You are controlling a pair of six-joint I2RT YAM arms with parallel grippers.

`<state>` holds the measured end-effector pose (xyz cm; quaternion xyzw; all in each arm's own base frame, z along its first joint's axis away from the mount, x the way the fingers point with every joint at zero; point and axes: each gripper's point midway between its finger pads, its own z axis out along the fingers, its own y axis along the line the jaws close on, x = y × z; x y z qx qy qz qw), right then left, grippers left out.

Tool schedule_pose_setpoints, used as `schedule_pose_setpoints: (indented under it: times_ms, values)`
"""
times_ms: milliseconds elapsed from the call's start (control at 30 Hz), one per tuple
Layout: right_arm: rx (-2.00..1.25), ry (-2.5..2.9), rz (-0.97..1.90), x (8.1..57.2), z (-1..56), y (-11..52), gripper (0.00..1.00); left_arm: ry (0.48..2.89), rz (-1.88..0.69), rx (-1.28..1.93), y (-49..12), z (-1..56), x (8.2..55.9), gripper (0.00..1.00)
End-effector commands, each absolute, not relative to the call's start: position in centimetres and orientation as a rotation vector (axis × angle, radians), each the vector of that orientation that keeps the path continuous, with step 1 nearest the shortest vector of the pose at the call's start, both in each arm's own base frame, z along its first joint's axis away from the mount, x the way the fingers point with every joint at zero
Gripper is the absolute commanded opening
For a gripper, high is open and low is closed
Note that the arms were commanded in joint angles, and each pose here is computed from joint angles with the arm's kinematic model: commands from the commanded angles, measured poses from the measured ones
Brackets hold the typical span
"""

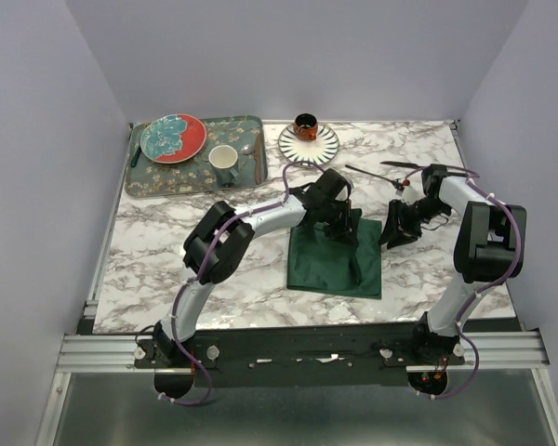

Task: Fold the napkin into a case and place the utensils inside
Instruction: Fold the rectangle-folded napkin at the center of the board.

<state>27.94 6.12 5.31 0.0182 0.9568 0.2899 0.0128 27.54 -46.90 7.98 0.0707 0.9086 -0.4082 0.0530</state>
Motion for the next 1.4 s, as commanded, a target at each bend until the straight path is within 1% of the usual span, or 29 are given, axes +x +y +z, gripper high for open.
schedule_pose_setpoints:
  times_ms: [0,33,100,133,167,200,233,300,333,400,433,500,533,600,700,867,933,967,1133,1200,1367]
  values:
    - [0.062,2.929,0.982,28.3,5.9,7.1,0.45,2.746,-1.317,0.240,-48.1,8.3,27.3,0.21]
    - [0.066,2.925,0.988,28.4,5.9,7.1,0.46,2.731,-1.333,0.249,-48.1,8.9,27.3,0.27]
    - [0.064,2.915,1.007,28.5,6.0,7.3,0.45,2.702,-1.344,0.280,-47.6,9.6,27.5,0.34]
    - [0.060,2.912,1.008,28.6,6.0,7.4,0.45,2.666,-1.369,0.304,-47.4,11.2,27.5,0.43]
    - [0.058,2.903,1.019,28.7,6.2,7.5,0.45,2.645,-1.369,0.312,-46.8,11.8,27.9,0.48]
    - [0.052,2.900,1.023,28.8,6.3,7.6,0.44,2.645,-1.353,0.316,-46.0,11.8,27.9,0.50]
    - [0.044,2.895,1.023,28.9,6.4,7.7,0.44,2.595,-1.354,0.359,-45.2,13.3,28.0,0.51]
    - [0.025,2.889,1.007,29.1,6.5,7.9,0.44,2.596,-1.295,0.331,-42.6,13.2,29.0,0.51]
    - [0.012,2.886,1.000,29.3,6.5,8.1,0.43,2.553,-1.278,0.357,-41.6,14.4,29.2,0.51]
    - [-0.030,2.892,0.978,29.3,6.5,8.8,0.41,2.572,-1.204,0.303,-38.6,13.6,30.4,0.51]
    - [-0.048,2.886,0.964,29.6,6.5,9.0,0.41,2.561,-1.185,0.294,-37.5,14.1,30.6,0.51]
    - [-0.063,2.897,0.917,29.8,6.2,9.1,0.41,2.592,-1.128,0.256,-35.1,12.9,30.8,0.52]
    - [-0.089,2.891,0.904,30.0,6.2,9.5,0.41,2.572,-1.108,0.216,-33.5,13.3,31.8,0.52]
    - [-0.090,2.905,0.864,30.3,5.9,9.5,0.40,2.590,-1.066,0.184,-31.8,12.5,31.8,0.52]
    - [-0.117,2.936,0.797,30.4,5.3,9.7,0.40,2.560,-1.034,0.144,-29.7,12.8,32.4,0.52]
    - [-0.159,2.980,0.719,29.9,4.4,9.9,0.40,2.521,-1.013,0.130,-28.5,13.7,32.6,0.52]
    - [-0.185,2.991,0.699,29.6,4.3,10.3,0.40,2.523,-1.017,0.133,-28.5,13.7,32.5,0.52]
    - [-0.194,2.994,0.671,29.6,4.2,10.2,0.39,2.524,-1.014,0.130,-28.4,13.7,32.5,0.52]
    - [-0.214,3.009,0.583,29.7,3.6,10.0,0.39,2.517,-1.009,0.128,-28.2,13.9,32.5,0.52]
    - [-0.214,3.008,0.564,29.9,3.6,9.9,0.40,2.509,-1.012,0.131,-28.1,14.1,32.5,0.51]
    - [-0.230,2.936,0.578,32.4,5.2,10.4,0.40,2.483,-1.003,0.143,-27.5,14.4,32.7,0.51]
